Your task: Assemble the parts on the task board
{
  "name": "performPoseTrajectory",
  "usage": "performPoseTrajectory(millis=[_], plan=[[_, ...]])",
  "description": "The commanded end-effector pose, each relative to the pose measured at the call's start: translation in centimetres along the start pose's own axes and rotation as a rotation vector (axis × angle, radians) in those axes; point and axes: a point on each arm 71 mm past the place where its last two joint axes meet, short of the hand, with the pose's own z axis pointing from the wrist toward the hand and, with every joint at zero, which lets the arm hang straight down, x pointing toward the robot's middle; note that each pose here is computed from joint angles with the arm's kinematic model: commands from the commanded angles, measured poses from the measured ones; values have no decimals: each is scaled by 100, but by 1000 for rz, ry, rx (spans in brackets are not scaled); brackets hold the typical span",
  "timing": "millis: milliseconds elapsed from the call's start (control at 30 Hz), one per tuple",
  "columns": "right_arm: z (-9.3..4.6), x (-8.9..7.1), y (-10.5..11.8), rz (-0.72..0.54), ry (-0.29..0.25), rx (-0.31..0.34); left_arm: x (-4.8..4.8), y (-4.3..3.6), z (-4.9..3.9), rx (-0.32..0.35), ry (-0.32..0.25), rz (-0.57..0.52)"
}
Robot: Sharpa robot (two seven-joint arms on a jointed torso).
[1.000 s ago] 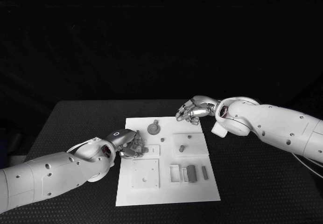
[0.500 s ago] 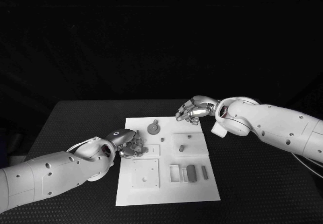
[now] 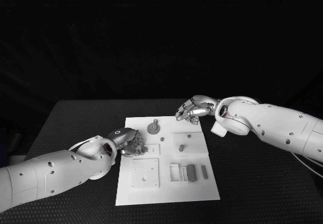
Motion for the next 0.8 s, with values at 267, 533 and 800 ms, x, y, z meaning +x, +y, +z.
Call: performPoseTrajectory(millis=[267,533,800], plan=[[-1,12,9,-7,9,-11,67,-11,-2,-3,55,-5],[-1,12,8,-7,10,-11,74,-6,-5,-3,65,16],[0,14,10,-7,11,-11,59,-25,1,15,39,27]])
